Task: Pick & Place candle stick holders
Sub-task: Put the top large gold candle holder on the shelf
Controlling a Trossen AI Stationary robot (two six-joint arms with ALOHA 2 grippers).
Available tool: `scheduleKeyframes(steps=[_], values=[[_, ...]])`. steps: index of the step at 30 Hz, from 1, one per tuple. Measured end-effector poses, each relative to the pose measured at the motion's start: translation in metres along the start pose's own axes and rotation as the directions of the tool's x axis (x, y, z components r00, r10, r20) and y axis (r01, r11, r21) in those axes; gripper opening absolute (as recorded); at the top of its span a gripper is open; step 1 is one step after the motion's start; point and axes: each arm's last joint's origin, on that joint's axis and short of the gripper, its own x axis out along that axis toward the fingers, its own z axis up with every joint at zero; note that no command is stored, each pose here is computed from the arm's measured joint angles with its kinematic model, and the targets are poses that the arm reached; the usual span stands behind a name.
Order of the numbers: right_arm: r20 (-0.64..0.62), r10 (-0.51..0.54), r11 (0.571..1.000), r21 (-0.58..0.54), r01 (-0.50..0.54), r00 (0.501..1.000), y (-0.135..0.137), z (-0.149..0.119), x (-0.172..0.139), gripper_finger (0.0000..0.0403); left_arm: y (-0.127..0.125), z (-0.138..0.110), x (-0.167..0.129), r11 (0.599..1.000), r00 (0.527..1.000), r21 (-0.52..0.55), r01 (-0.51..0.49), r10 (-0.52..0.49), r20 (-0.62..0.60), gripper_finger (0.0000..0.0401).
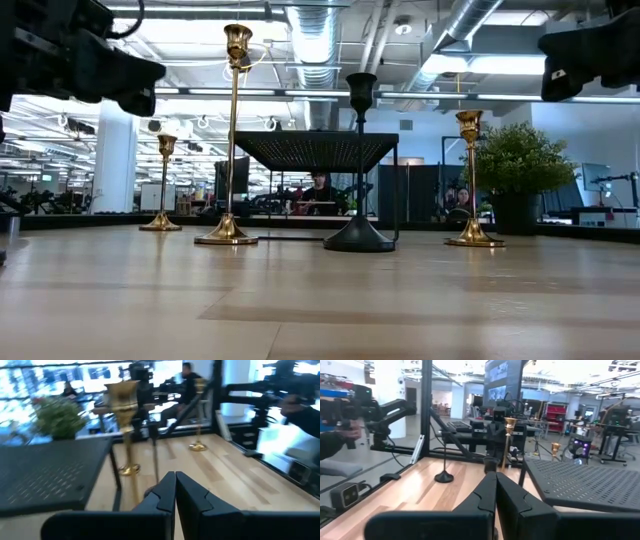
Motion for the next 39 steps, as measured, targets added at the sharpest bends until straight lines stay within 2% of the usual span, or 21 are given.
scheduleKeyframes(steps=[6,12,19,28,31,39], values=[[-0.002,-0.029,1.000,0.001,0.029,1.000,-0.001,0.000,0.000,0.0000,0.001,-0.005,0.004,0.999,0.998,-0.023,-0.041,0.040,-0.050,0.0011],[-0.002,-0.029,1.000,0.001,0.029,1.000,-0.001,0.000,0.000,0.0000,0.001,-0.006,0.012,0.999,0.998,-0.022,-0.047,0.046,-0.034,0.0011],[-0.002,-0.029,1.000,0.001,0.029,1.000,-0.001,0.000,0.000,0.0000,0.003,-0.016,0.019,0.990,0.984,-0.008,-0.144,0.142,-0.110,0.0011],[-0.001,-0.033,0.999,0.001,0.033,0.999,-0.001,0.001,0.000,0.0000,0.003,-0.013,0.027,0.987,0.986,-0.017,-0.161,0.160,-0.037,0.0011],[-0.001,-0.033,0.999,0.001,0.033,0.999,-0.001,0.001,0.000,0.0000,0.003,-0.015,0.029,0.987,0.986,-0.016,-0.160,0.159,-0.046,0.0012],[-0.001,-0.033,0.999,0.001,0.033,0.999,-0.001,0.001,0.000,0.0000,0.003,-0.013,0.040,0.984,0.981,-0.011,-0.180,0.179,-0.077,0.0047]])
